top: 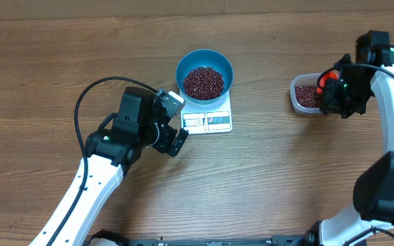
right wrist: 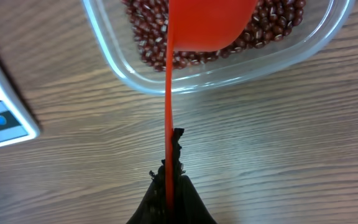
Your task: Scoop item into bowl and weigh 150g on scale
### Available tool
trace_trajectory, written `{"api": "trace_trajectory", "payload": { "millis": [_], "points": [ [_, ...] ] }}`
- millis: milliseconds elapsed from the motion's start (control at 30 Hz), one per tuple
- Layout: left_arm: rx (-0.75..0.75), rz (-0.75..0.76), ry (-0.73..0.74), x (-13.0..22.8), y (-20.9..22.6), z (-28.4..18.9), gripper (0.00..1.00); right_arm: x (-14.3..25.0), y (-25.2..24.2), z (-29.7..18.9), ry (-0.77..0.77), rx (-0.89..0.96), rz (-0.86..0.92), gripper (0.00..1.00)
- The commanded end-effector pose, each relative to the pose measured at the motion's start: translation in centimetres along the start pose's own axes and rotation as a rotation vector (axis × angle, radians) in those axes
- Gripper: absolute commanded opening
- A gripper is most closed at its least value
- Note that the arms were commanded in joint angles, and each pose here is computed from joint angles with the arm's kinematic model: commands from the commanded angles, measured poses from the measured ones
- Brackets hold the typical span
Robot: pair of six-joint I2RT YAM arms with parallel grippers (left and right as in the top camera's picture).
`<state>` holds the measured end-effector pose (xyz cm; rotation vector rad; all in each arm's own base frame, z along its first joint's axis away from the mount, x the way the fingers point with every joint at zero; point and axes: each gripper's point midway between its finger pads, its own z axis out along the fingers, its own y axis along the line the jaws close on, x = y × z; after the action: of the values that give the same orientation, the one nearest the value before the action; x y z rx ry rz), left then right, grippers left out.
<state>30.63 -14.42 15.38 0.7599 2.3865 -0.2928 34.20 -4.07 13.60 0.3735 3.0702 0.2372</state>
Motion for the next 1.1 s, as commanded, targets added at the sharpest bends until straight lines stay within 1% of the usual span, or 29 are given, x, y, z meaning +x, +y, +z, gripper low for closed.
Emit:
{"api": "trace_trajectory", "payload": {
  "millis": [0,233,567,800,933,1067],
  "points": [
    [-0.007,-0.016,0.008,0.2,0.2,0.2,1.0,-0.8,-1.1,0.4,-0.004,0.055,-0.033,0.04],
    [-0.007,-0.016,0.008,0.2,0.2,0.2,0.99,-1.9,-2.1,1.8,-0.014,0.103,-0.035,0.04],
    [-0.007,-0.016,0.008,0.2,0.2,0.2,0.99,-2.0,-4.0,4.5,0.057,0.19,-0.028,0.04],
    [-0.007,-0.016,0.008,0.2,0.2,0.2,1.0,-1.5,-4.4,6.6,0.122,0.198,-0.021,0.04],
    [-0.007,-0.016,0.008,0.2,0.2,0.2,1.0,-1.5,-3.6,6.9,0.128,0.16,-0.034,0.04],
    [-0.007,-0.016,0.008,0.2,0.2,0.2,1.0,-1.4,-3.2,7.0,0.133,0.161,-0.044,0.04]
  ]
}}
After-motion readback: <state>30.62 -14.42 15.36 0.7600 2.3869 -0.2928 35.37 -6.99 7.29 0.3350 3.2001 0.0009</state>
